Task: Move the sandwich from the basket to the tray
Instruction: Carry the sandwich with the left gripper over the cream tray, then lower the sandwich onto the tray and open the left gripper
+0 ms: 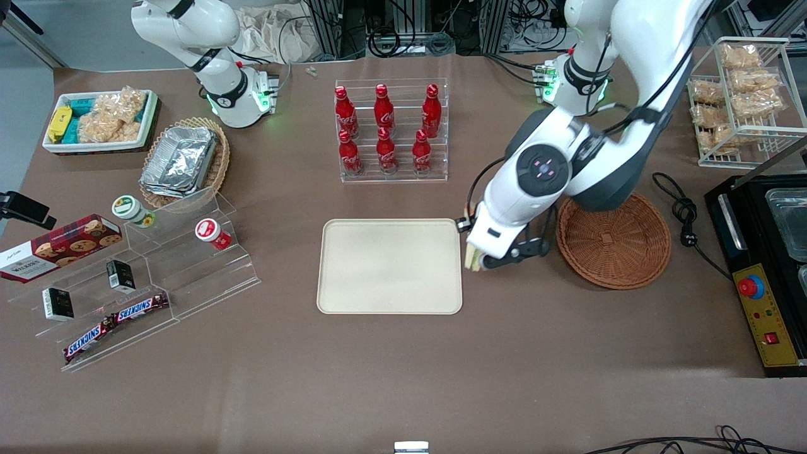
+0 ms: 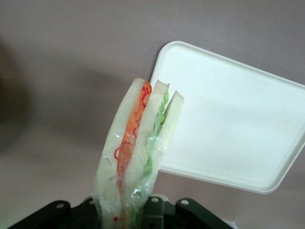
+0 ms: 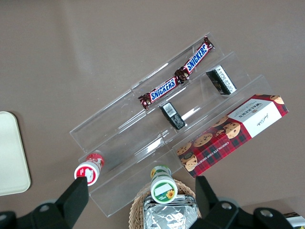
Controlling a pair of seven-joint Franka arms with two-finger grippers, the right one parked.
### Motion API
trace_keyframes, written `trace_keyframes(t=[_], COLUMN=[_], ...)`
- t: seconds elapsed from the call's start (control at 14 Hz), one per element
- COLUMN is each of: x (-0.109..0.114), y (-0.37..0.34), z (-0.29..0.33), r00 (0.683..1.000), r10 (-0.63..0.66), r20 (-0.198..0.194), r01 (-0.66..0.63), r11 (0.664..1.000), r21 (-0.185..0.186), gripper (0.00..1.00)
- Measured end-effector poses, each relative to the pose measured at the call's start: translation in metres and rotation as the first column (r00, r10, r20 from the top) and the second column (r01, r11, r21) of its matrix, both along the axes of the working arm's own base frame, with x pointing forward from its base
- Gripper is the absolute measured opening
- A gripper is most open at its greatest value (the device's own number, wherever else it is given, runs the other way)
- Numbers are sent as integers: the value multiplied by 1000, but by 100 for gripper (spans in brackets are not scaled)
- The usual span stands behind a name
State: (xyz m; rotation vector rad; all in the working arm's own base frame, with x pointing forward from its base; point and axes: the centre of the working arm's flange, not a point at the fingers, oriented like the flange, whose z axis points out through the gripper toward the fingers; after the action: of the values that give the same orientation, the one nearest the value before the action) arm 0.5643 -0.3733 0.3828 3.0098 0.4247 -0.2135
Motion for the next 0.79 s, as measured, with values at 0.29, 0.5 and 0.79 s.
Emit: trace_keyframes(t=[0.29,0.5,0.79], x=[-8,-12,4], y=[-48,-69,-73], z=[-81,-130,-151], r00=[998,995,993], r10=[10,2,3], r20=[63,103,120], r01=[-11,-6,-7], r11=[1000,999,999], r21=[26,33,32], gripper=[21,21,18])
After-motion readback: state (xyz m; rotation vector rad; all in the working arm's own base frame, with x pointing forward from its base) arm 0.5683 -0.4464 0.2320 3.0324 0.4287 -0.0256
